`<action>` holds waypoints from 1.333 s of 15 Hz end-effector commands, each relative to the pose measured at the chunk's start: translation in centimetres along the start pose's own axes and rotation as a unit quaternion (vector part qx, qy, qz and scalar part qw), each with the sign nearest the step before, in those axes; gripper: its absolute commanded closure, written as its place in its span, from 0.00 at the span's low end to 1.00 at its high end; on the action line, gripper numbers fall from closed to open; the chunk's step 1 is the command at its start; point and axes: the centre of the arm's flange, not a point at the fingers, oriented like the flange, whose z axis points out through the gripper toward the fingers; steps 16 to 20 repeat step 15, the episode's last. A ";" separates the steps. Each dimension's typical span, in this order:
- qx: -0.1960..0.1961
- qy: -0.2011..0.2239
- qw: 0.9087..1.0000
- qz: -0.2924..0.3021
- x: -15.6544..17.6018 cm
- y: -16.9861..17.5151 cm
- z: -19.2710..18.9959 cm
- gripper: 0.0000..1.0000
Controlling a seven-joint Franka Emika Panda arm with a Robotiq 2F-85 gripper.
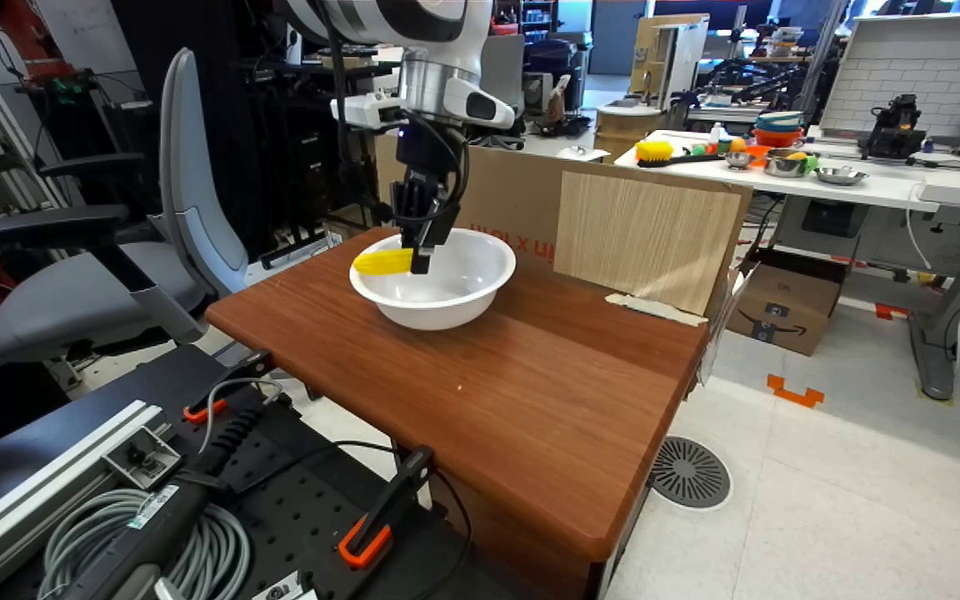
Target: Pick up the plush corn and put it in the bowl
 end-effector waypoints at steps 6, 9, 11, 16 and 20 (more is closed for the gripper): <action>0.012 0.008 0.999 0.029 1.4 2.1 -0.9 0.15; 0.012 0.012 1.000 0.014 -0.2 1.9 -2.3 0.00; 0.006 0.009 1.000 0.018 0.8 1.8 -1.2 0.00; 0.006 0.008 1.000 0.018 0.8 1.8 -1.1 0.00; 0.006 0.008 1.000 0.018 0.8 1.8 -1.1 0.00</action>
